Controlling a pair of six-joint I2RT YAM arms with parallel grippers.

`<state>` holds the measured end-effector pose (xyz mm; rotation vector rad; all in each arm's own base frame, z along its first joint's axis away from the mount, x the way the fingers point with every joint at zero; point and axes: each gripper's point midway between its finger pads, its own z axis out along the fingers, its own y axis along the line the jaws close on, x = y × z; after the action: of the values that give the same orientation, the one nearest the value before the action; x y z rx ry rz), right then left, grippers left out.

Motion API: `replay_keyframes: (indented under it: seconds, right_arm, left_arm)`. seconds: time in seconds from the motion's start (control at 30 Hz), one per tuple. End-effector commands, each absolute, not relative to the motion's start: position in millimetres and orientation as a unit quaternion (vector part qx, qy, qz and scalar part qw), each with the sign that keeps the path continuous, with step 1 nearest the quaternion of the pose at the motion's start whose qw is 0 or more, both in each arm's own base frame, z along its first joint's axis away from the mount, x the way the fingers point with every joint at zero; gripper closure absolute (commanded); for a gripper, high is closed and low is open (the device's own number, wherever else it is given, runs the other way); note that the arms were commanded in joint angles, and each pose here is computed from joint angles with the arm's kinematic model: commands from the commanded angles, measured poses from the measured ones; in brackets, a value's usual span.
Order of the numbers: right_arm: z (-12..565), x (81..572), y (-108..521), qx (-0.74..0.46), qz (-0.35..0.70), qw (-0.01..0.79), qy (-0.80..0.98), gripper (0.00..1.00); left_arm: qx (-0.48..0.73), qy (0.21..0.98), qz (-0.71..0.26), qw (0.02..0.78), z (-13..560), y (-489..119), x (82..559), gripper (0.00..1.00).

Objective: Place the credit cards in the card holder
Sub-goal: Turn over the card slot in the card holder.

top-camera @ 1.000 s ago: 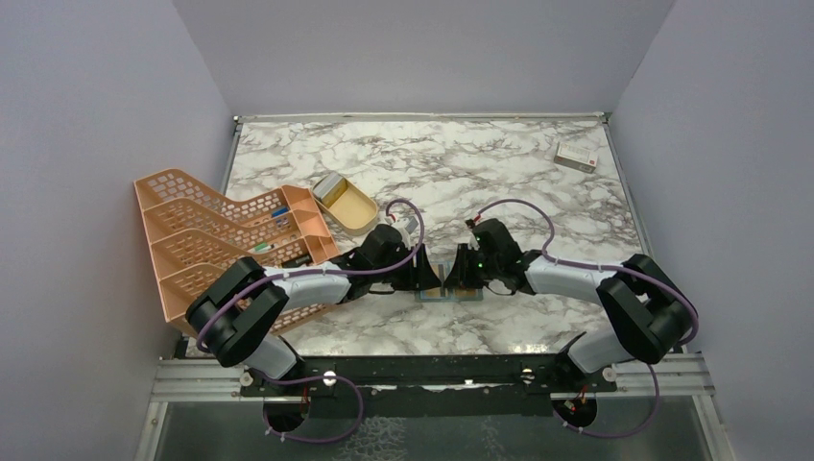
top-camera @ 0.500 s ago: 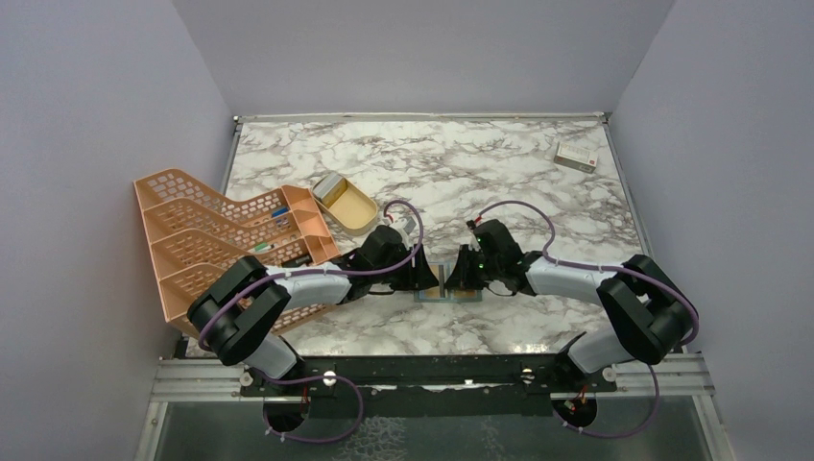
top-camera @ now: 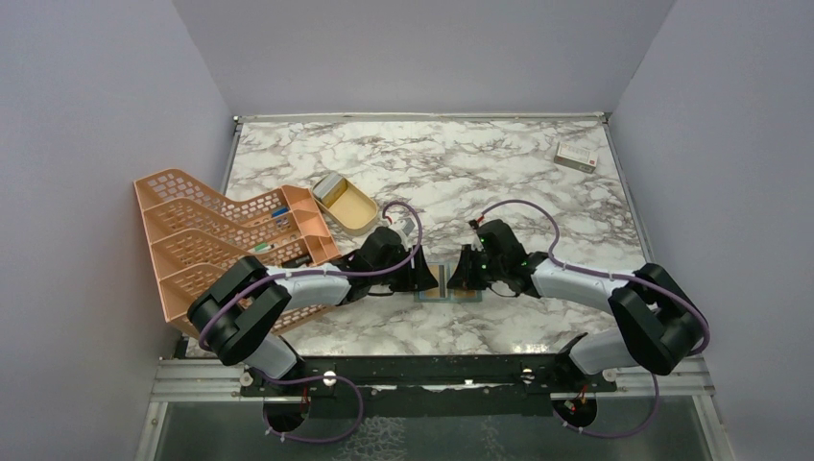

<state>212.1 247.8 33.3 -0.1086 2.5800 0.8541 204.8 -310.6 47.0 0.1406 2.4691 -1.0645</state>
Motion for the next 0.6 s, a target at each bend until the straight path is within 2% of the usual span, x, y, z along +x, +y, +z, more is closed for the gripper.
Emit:
replay_keyframes:
  seconds: [0.0, 0.57]
  right_arm:
    - [38, 216, 244, -0.043, 0.291, 0.224, 0.929, 0.96]
    - [33, 213, 255, -0.048, 0.314, 0.205, 0.926, 0.95]
  left_arm:
    - [0.051, 0.891, -0.393, 0.224, 48, -312, 203, 0.43]
    - [0.05, 0.888, -0.402, 0.216, 46, -318, 200, 0.43]
